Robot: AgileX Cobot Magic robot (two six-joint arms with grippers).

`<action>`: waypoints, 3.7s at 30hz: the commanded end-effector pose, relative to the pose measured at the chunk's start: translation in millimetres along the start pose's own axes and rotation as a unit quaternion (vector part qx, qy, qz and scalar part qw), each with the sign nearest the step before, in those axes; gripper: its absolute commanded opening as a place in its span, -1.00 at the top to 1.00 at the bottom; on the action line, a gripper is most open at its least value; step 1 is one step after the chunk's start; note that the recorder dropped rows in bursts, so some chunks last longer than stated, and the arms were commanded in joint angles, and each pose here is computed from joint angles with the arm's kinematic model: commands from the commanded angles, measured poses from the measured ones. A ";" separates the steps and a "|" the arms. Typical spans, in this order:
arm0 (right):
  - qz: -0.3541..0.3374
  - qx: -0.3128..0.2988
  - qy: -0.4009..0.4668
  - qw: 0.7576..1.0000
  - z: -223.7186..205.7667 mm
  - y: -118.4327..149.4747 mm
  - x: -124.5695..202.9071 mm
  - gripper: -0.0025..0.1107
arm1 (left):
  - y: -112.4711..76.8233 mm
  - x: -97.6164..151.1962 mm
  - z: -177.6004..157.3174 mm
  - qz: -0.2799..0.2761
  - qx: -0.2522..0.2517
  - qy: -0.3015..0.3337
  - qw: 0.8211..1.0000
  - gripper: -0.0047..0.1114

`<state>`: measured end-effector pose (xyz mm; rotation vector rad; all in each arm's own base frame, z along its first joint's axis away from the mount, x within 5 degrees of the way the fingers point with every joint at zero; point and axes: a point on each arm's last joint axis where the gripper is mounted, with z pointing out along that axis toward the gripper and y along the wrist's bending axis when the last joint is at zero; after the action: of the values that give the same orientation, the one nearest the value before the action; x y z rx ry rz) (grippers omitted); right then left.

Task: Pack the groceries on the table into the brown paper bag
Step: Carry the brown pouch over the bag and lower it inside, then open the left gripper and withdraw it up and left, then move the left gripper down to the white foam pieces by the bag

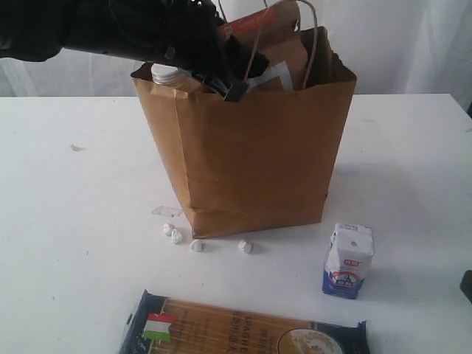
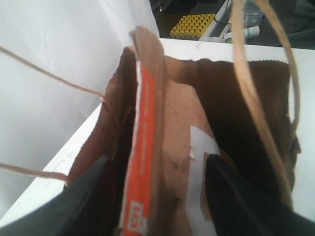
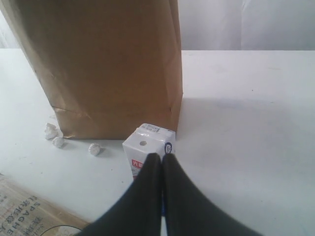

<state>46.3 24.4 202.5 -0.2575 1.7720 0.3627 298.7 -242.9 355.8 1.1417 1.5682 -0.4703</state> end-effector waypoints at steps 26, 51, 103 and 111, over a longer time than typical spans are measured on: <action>0.003 0.002 -0.003 1.000 0.1 -0.4 1.0 0.96 | -1.1 -37.8 -41.8 0.006 -0.039 -0.063 0.997 -0.10; 0.003 0.002 -0.003 1.000 0.1 -0.4 1.0 0.96 | -0.2 -63.7 -81.8 0.008 -0.080 -0.112 0.990 -0.10; 0.003 0.003 -0.003 1.000 0.1 -0.4 1.0 0.96 | -29.5 151.4 -129.8 -0.235 -0.121 0.242 0.933 -0.10; 0.003 0.003 -0.003 1.000 0.1 -0.4 1.0 0.96 | -22.8 170.1 -101.4 -0.249 -0.131 0.248 0.927 0.02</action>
<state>46.3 24.4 202.5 -0.2571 1.7721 0.3630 228.3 -96.1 238.5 0.6774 2.2922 -0.2787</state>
